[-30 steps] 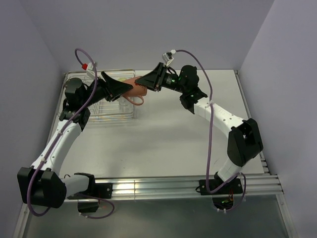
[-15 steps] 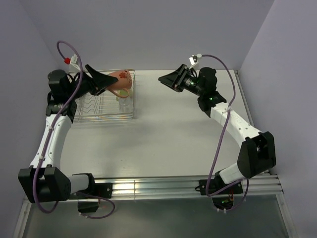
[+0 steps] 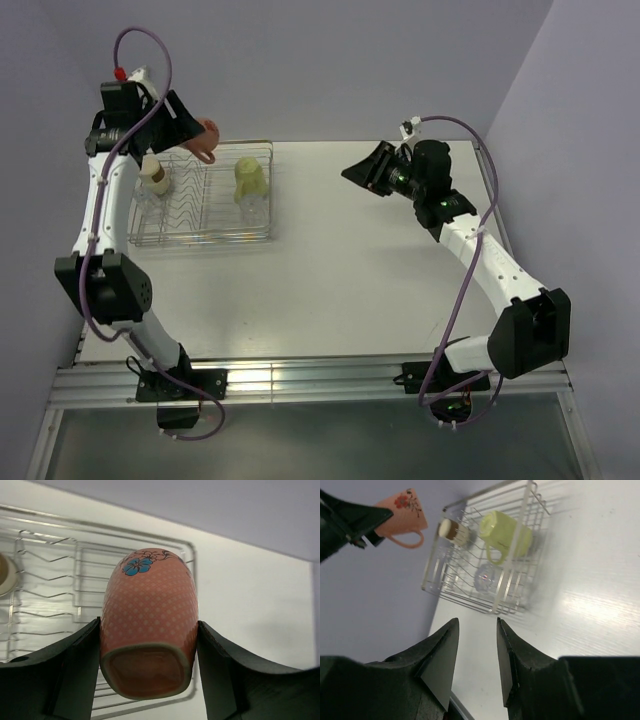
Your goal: Load the cups into the dish rack
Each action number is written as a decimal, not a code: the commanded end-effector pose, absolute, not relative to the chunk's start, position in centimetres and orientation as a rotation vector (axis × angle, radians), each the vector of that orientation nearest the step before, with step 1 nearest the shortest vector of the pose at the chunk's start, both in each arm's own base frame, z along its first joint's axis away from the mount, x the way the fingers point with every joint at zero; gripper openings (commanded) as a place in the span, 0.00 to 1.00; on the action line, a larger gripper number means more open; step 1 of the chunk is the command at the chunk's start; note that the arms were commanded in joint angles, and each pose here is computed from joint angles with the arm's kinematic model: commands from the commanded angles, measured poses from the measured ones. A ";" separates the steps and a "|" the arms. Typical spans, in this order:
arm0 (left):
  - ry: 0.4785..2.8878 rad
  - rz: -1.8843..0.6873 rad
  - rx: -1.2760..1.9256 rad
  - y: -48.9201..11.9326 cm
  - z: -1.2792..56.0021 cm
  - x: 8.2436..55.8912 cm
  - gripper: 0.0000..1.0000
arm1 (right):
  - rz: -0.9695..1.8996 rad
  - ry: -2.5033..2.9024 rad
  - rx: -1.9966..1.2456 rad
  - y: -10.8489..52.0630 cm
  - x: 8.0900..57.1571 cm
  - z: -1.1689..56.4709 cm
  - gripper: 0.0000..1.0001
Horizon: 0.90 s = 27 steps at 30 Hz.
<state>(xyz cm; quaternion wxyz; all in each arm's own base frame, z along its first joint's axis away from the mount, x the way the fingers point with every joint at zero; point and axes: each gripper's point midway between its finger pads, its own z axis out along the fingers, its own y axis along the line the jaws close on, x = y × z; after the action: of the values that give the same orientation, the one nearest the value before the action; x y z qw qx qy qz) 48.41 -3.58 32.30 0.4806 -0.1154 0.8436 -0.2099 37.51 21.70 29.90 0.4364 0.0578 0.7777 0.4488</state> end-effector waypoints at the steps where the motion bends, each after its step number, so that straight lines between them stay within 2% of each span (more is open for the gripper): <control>1: 2.117 -0.345 -0.243 -1.5 31.1 50.3 0.00 | 1.027 1.954 0.094 20.8 37.2 29.7 0.44; 7: 2.222 -0.185 -0.253 -0.6 27.6 53.6 0.00 | 1.003 1.967 0.084 20.5 37.1 29.0 0.44; 14: 2.309 -0.110 -0.254 -0.5 23.5 54.7 0.00 | 1.010 1.982 0.069 20.9 37.4 28.5 0.44; 16: 2.341 -0.120 -0.219 -2.1 22.2 54.8 0.00 | 1.016 1.986 0.067 21.0 37.4 28.3 0.44; 27: 2.383 -0.059 -0.225 -3.3 18.5 55.8 0.00 | 1.019 1.985 0.055 21.1 37.3 28.0 0.43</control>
<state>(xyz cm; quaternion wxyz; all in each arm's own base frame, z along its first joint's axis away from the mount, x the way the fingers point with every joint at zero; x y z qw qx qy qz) 53.73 -3.48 16.83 0.3194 -0.0854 0.9431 -0.0360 37.11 21.07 27.56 0.4271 0.0343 0.8051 0.4101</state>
